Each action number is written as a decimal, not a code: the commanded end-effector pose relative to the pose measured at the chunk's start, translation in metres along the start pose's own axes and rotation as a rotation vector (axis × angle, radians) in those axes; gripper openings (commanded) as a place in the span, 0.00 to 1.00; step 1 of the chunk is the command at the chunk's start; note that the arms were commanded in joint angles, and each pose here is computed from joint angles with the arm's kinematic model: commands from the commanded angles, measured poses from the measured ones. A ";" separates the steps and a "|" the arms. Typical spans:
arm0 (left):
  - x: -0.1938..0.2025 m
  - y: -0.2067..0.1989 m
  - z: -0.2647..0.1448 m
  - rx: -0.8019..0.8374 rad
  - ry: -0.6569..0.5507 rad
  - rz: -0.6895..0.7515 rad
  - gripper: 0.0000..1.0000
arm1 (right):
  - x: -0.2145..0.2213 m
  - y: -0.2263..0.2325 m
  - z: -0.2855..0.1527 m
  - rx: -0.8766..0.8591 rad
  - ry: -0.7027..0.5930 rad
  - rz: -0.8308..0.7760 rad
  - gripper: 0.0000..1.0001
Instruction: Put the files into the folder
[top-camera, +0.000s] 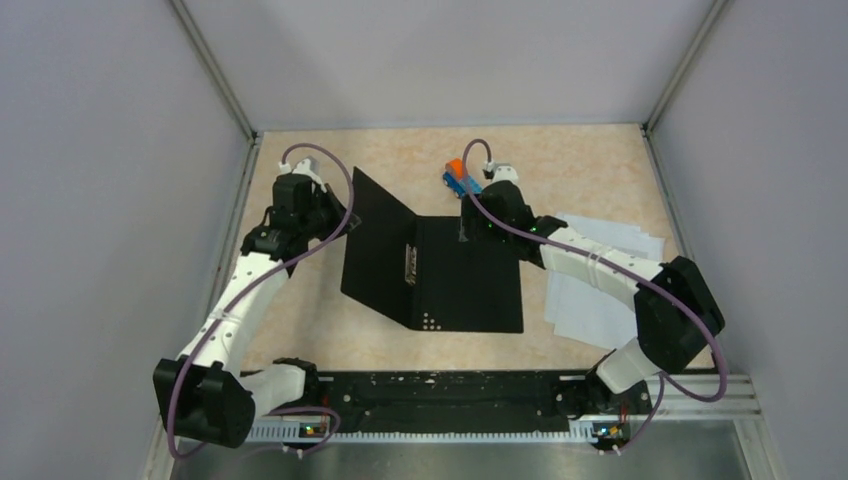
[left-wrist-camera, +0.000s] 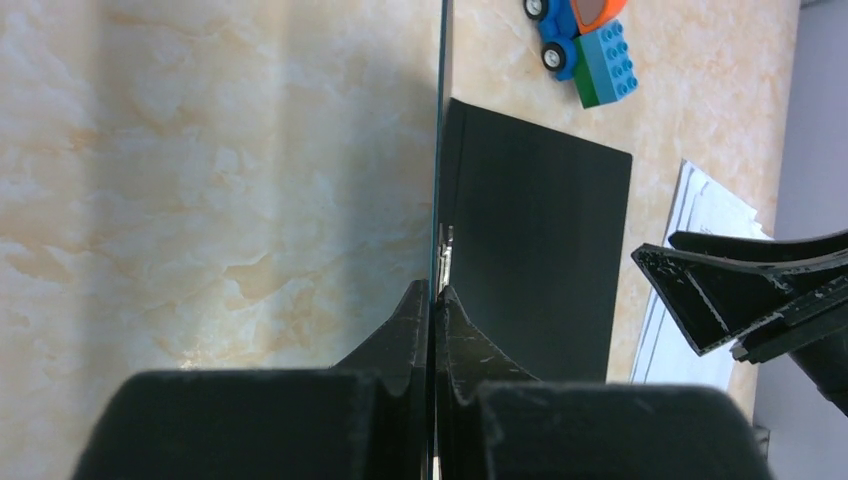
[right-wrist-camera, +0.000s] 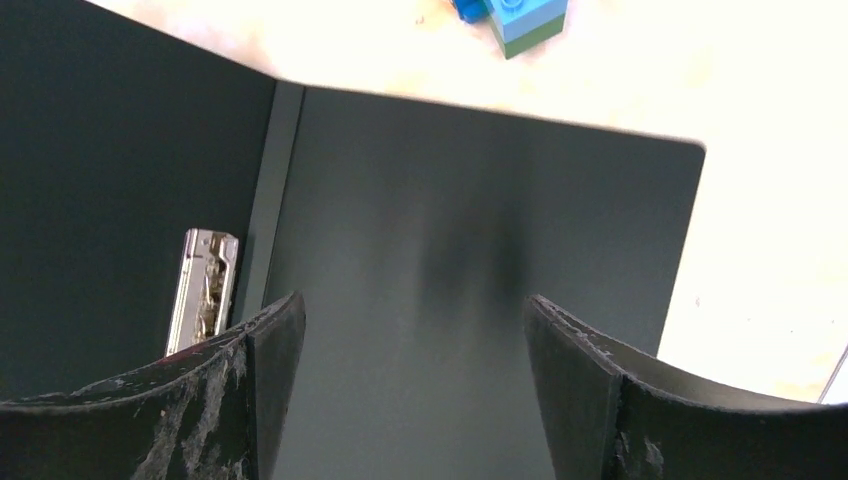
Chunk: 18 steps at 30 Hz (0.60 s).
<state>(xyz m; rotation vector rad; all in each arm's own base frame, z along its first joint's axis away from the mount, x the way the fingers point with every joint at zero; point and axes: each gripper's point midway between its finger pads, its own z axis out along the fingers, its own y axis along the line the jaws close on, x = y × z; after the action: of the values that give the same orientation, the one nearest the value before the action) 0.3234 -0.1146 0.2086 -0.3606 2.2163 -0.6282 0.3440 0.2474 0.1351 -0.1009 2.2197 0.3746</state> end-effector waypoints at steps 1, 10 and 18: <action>-0.023 -0.001 0.004 0.010 -0.134 -0.029 0.00 | -0.019 0.013 0.004 -0.048 -0.001 0.019 0.79; -0.045 0.040 -0.013 -0.260 -0.192 0.073 0.45 | 0.005 0.009 0.006 -0.044 0.080 0.012 0.78; -0.045 0.039 -0.010 -0.269 -0.155 0.105 0.51 | 0.024 0.005 0.010 -0.041 0.124 0.014 0.78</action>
<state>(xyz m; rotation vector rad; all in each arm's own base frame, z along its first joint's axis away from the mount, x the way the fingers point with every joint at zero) 0.3377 -0.0646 0.2105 -0.4310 2.1636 -0.2855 0.3360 0.2559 0.1175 -0.1460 2.3234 0.4233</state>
